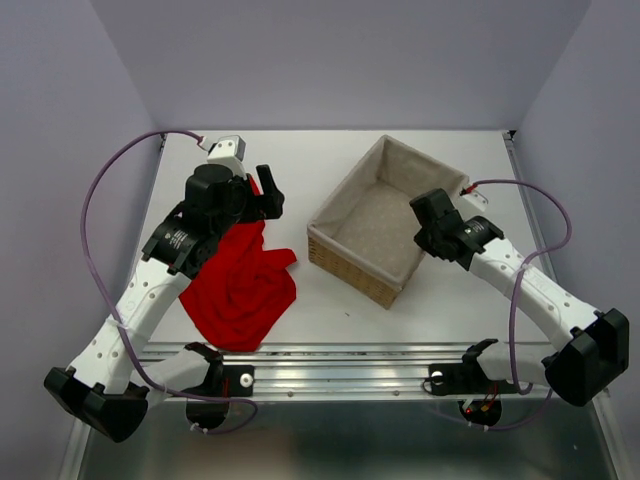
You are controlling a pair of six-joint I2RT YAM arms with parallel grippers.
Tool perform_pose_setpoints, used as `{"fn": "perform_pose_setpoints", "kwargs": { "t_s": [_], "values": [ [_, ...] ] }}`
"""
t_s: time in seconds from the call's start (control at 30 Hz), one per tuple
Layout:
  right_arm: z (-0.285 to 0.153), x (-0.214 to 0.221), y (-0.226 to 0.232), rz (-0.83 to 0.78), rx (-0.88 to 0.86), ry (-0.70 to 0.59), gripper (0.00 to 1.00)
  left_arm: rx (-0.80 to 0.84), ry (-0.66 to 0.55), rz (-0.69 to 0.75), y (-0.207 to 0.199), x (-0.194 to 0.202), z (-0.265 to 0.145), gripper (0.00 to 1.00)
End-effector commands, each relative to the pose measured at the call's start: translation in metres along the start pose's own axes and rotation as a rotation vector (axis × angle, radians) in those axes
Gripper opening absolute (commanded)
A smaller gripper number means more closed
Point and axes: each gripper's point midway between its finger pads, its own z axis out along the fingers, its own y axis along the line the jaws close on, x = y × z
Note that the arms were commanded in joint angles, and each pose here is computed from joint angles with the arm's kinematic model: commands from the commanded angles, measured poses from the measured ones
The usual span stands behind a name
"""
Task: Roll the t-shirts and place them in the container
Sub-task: Move the bin to the center of the board.
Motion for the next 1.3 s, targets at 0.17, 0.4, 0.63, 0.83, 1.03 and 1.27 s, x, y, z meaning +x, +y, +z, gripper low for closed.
{"fn": "perform_pose_setpoints", "kwargs": {
  "t_s": [0.17,0.4,0.63,0.83,1.03,1.27],
  "values": [
    [0.004,-0.109,-0.013,0.263,0.13,-0.34,0.01,0.02,-0.044,0.031,-0.005,-0.014,-0.002,0.99],
    [0.04,-0.145,-0.023,0.283,0.235,-0.381,0.01,-0.049,-0.013,0.021,0.01,-0.001,-0.003,0.99],
    [0.053,-0.161,0.006,0.221,0.129,-0.349,0.79,-0.19,0.087,-0.048,0.036,0.034,0.005,0.99],
    [0.032,-0.165,0.04,-0.012,-0.055,-0.291,1.0,-0.452,0.252,-0.091,0.083,0.093,0.014,0.99],
    [-0.009,-0.169,0.053,-0.141,-0.142,-0.293,1.0,-0.589,0.307,-0.104,0.116,0.122,0.026,0.99],
    [-0.049,-0.148,0.084,-0.266,-0.273,-0.242,1.0,-0.618,0.438,-0.109,0.126,0.176,0.05,0.98]
  ]
}}
